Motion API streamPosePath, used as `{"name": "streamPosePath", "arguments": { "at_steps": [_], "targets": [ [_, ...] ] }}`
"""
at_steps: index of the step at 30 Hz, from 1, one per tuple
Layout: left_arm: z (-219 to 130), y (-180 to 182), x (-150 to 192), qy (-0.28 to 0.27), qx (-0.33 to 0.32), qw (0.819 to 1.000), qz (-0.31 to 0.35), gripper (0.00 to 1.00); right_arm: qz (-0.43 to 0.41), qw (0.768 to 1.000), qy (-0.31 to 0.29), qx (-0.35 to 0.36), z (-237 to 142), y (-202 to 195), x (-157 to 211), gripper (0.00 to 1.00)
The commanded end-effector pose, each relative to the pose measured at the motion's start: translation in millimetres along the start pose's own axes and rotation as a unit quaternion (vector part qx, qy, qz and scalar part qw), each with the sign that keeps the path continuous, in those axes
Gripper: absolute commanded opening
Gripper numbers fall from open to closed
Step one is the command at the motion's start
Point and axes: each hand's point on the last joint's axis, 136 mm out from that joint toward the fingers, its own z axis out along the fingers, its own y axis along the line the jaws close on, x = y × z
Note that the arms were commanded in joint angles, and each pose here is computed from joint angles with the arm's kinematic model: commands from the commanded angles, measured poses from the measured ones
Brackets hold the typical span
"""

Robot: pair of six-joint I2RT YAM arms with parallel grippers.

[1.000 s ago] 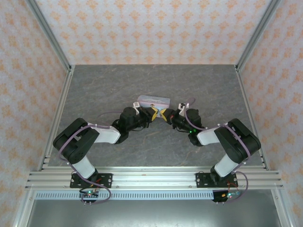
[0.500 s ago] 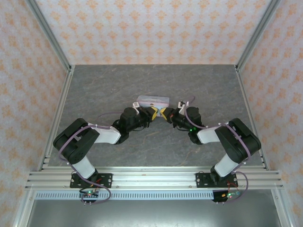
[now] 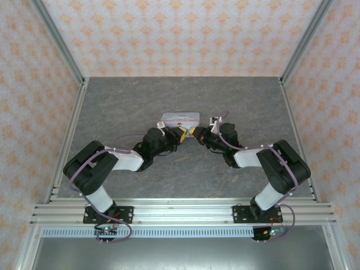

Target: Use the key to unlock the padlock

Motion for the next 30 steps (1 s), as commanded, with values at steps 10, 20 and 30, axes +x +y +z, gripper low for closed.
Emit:
{"name": "streamPosePath", "arguments": {
  "at_steps": [10, 20, 30],
  "targets": [
    [-19.4, -69.2, 90.1, 0.175, 0.105, 0.979, 0.022, 0.0, 0.028, 0.998, -0.018, -0.057, 3.1, 20.0, -4.3, 0.0],
    [-23.5, -64.3, 98.7, 0.193, 0.072, 0.976, 0.068, 0.0, 0.052, 0.998, -0.033, -0.028, -12.9, 10.5, 3.4, 0.0],
    [-44.4, -58.0, 100.8, 0.197, 0.056, 0.977, 0.06, 0.0, 0.071, 0.997, -0.019, -0.008, -22.6, -6.9, 24.7, 0.0]
  ]
}}
